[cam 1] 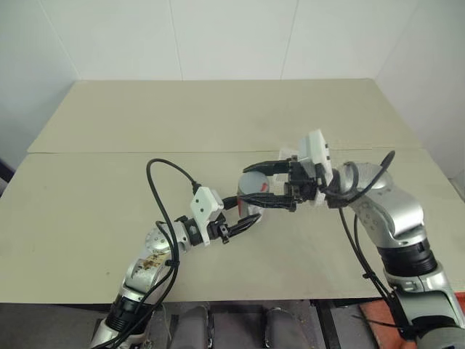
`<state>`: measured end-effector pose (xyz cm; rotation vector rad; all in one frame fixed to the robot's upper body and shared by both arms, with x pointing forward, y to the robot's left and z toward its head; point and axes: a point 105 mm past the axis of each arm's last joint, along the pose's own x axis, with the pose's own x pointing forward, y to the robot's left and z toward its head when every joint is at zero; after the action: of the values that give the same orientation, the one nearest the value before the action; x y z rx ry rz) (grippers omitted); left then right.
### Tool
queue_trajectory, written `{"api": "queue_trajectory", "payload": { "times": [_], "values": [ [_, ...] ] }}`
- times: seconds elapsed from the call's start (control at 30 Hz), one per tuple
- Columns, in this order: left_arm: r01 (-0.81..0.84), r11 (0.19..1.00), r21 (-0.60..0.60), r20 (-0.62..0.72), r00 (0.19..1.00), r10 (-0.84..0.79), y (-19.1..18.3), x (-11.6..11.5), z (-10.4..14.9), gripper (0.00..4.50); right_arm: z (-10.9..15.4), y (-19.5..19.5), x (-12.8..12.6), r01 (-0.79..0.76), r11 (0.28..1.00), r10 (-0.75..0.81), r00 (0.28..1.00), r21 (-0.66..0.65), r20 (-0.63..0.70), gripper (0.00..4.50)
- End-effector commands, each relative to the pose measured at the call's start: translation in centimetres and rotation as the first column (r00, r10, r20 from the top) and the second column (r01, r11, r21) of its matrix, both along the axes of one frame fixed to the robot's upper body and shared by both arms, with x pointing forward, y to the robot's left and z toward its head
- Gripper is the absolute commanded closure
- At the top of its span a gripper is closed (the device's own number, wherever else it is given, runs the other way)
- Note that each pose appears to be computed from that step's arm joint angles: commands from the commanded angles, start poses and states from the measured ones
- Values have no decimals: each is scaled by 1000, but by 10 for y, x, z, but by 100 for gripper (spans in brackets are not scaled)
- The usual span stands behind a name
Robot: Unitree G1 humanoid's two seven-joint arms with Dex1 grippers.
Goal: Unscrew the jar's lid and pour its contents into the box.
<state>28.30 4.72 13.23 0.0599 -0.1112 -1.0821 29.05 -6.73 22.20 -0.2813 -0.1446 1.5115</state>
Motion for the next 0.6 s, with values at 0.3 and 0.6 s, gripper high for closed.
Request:
{"api": "queue_trajectory", "payload": {
  "times": [0.3,0.6],
  "values": [
    [26,999,-23,48,999,-24,0,-5,14,207,13,8,0,-370,923,378,923,-104,69,157],
    [24,1000,-15,49,999,-23,3,-7,14,207,20,20,14,-428,892,441,895,-146,70,157]
  ]
}}
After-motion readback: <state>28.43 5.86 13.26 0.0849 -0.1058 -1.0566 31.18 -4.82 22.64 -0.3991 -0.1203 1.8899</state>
